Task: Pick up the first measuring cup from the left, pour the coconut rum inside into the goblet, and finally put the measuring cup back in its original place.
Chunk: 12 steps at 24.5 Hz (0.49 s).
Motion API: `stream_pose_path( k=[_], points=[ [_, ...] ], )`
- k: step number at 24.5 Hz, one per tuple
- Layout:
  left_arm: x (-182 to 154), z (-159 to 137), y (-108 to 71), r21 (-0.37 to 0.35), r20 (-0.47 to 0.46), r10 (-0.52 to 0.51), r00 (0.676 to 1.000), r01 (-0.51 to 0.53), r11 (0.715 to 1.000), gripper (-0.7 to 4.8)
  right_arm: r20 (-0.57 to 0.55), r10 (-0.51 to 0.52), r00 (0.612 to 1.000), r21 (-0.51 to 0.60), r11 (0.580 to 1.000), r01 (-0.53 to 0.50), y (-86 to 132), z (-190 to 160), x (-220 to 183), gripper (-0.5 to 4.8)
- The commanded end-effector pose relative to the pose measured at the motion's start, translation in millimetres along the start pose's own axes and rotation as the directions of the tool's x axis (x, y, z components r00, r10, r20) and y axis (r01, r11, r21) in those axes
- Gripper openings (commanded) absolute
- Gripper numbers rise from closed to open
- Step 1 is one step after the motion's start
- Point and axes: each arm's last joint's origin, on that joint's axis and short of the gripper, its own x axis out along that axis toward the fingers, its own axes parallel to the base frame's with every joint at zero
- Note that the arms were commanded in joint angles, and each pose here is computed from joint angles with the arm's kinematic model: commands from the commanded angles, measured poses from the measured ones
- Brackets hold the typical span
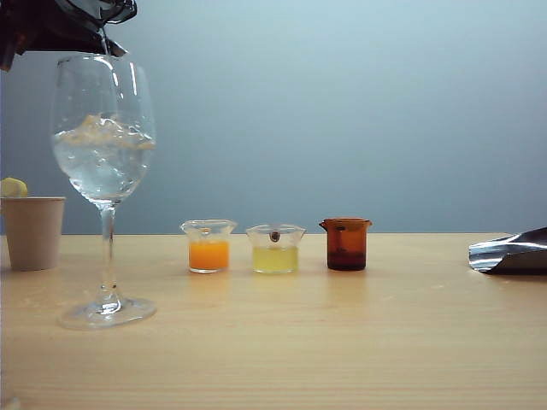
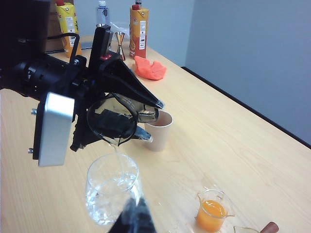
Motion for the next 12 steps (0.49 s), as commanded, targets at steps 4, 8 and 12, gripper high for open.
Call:
stream_pose_path(
  k=[4, 8, 12],
  points=[
    [-3.5, 1.0, 4.9, 0.075, -0.045, 0.018, 0.999, -0.015, 0.997, 1.15, 0.013, 0.002, 1.000, 0.000, 1.000, -0.002, 0.1, 1.8, -0.6, -0.06],
    [-5.1, 2.1, 4.1, 0.069, -0.050, 0.006, 0.999, -0.003, 0.998, 1.15, 0.011, 0.002, 1.000, 0.001, 1.000, -0.002, 0.1, 1.4, -0.2, -0.06],
    [-5.3, 3.3, 5.0, 0.108, -0.049, 0.011, 0.999, -0.006, 0.994, 1.15, 0.009, 0.002, 1.000, 0.001, 1.000, -0.002, 0.1, 1.0, -0.1, -0.06]
  ],
)
